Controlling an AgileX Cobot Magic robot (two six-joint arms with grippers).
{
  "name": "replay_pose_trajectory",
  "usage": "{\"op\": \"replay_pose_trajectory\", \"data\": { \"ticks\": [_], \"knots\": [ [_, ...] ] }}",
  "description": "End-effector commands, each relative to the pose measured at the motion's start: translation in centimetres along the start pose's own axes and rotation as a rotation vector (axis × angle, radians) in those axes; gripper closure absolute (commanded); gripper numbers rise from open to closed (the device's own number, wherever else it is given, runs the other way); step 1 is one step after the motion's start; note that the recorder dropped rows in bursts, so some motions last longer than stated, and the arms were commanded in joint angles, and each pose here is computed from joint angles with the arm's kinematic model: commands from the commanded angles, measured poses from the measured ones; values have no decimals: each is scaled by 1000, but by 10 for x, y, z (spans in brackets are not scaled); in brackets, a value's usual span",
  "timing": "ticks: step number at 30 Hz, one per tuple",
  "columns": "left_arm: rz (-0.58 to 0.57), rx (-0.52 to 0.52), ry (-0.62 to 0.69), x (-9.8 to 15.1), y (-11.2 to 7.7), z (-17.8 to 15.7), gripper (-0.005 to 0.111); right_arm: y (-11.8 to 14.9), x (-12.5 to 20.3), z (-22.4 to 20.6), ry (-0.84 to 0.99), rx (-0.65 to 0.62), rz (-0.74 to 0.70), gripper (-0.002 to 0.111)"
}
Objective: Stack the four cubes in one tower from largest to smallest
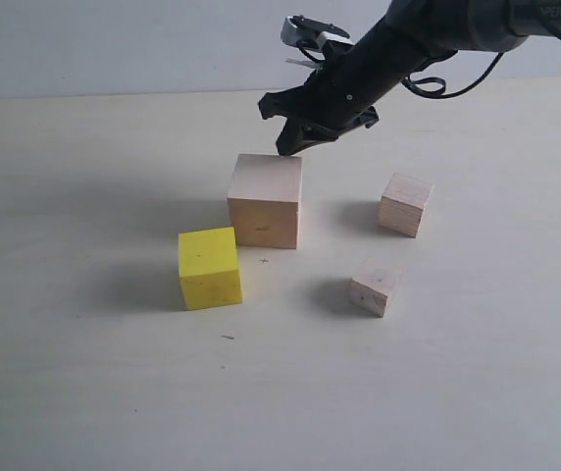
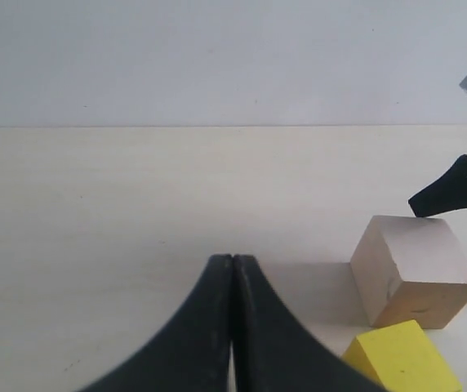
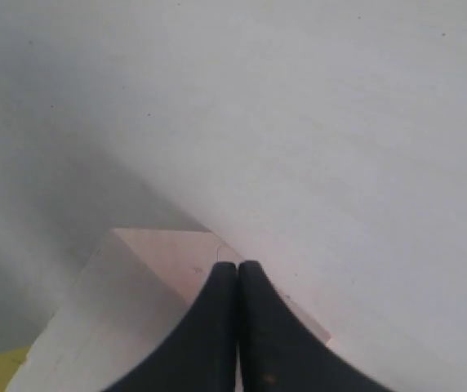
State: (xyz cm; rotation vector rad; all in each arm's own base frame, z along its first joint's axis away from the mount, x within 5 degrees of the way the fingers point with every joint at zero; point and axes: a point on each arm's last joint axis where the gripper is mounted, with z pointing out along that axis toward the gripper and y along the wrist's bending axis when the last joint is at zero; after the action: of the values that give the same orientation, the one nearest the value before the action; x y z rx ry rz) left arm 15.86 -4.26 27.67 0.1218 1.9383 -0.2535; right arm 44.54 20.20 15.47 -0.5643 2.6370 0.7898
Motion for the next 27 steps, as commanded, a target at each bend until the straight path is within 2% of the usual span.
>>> {"op": "replay_pose_trajectory", "data": {
  "ticks": [1,11,18,27],
  "knots": [
    [3,4,7,-1,-1,0,107,2,0,0,19,-11,-18,108],
    [3,-3,28,1,0,0,107,0,-2,2,-10,-5,-46,108],
    [11,-3,30,1,0,0,107,-5,-3,18,8,-49,-28,108],
    [11,-3,30,1,0,0,107,-2,-3,20,11,-89,-55,108]
  ]
}}
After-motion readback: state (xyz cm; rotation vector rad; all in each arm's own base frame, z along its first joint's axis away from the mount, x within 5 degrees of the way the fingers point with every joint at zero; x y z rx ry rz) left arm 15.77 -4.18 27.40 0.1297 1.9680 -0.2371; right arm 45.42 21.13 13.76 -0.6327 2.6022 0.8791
